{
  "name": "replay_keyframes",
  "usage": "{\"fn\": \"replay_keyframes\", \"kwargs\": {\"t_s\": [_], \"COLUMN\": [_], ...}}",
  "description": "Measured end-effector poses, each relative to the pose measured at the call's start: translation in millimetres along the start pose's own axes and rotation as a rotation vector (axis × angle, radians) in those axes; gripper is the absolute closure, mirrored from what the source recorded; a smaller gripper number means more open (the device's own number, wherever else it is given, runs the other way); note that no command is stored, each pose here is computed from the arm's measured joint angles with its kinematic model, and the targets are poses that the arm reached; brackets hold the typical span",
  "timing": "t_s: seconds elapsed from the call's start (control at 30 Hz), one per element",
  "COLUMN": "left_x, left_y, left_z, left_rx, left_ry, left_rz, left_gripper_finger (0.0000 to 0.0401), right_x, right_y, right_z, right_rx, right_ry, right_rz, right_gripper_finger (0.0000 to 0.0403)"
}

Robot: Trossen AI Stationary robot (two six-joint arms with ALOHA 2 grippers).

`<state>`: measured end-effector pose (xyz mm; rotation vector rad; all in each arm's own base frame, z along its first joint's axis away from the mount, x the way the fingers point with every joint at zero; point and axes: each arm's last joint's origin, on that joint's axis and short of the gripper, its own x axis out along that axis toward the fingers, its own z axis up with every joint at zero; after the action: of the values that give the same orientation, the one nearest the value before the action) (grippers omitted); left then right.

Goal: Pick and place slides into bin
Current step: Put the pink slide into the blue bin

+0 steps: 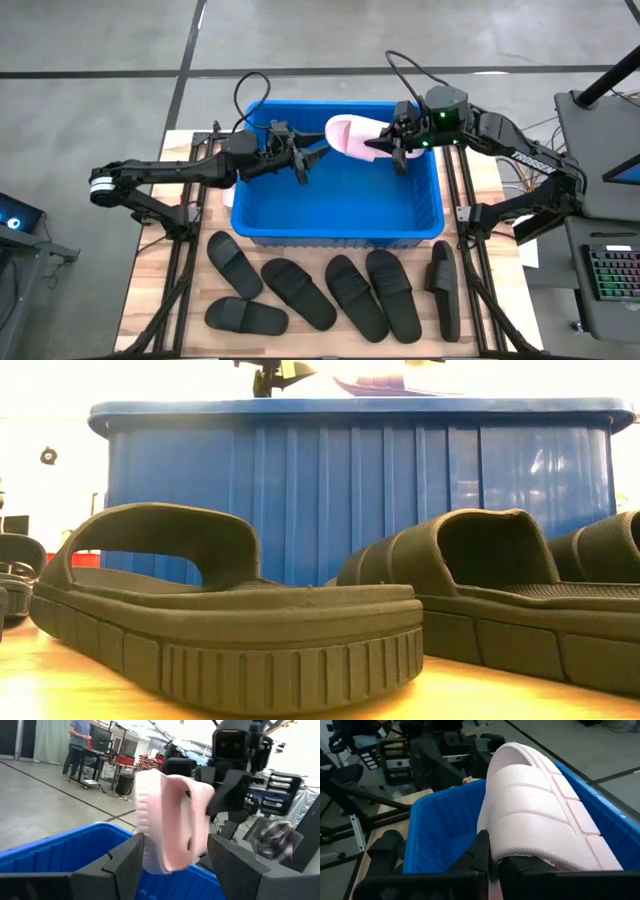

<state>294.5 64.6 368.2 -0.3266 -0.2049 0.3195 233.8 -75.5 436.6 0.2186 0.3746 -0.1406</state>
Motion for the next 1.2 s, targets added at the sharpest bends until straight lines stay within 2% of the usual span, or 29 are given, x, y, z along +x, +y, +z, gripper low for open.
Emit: {"fn": "replay_keyframes", "kwargs": {"t_s": [0.27,0.37,0.6,0.73,0.87,0.93,1.1,1.2], "left_x": [-2.0,-2.0,-1.3,-1.3,-1.1,-0.9,-0.7,-0.6], "left_y": [2.6,2.5,0.7,1.0,1.8,3.6,4.9,5.9], "left_z": [-6.4,-6.1,-1.4,-1.7,-1.5,-1.1,-0.8,-0.4], "left_rx": [0.003,0.002,-0.004,-0.003,-0.009,-0.063,-0.079,-0.113], "left_ry": [0.023,0.019,-0.019,-0.013,-0.007,0.001,0.017,0.021], "left_rz": [0.009,0.007,-0.061,-0.065,-0.078,-0.094,-0.129,-0.135], "left_gripper_finger": [0.0194,0.0194,0.0199,0.0246,0.0333,0.0374,0.0384,0.0384], "right_x": [-3.3,-3.5,0.1,0.9,1.0,1.0,0.8,0.8], "right_y": [1.0,2.7,3.2,3.4,3.5,3.5,3.8,3.9], "right_z": [0.1,0.5,-0.6,-0.3,-0.3,-0.2,-0.1,0.6], "right_rx": [-0.032,-0.047,-0.043,-0.046,-0.045,-0.042,-0.006,-0.053], "right_ry": [-0.004,-0.005,0.011,0.009,0.009,0.009,0.010,0.000], "right_rz": [0.008,0.069,0.111,0.127,0.129,0.132,0.138,0.138], "right_gripper_finger": [0.0390,0.0390,0.0390,0.0390,0.0390,0.0390,0.0390,0.0388]}}
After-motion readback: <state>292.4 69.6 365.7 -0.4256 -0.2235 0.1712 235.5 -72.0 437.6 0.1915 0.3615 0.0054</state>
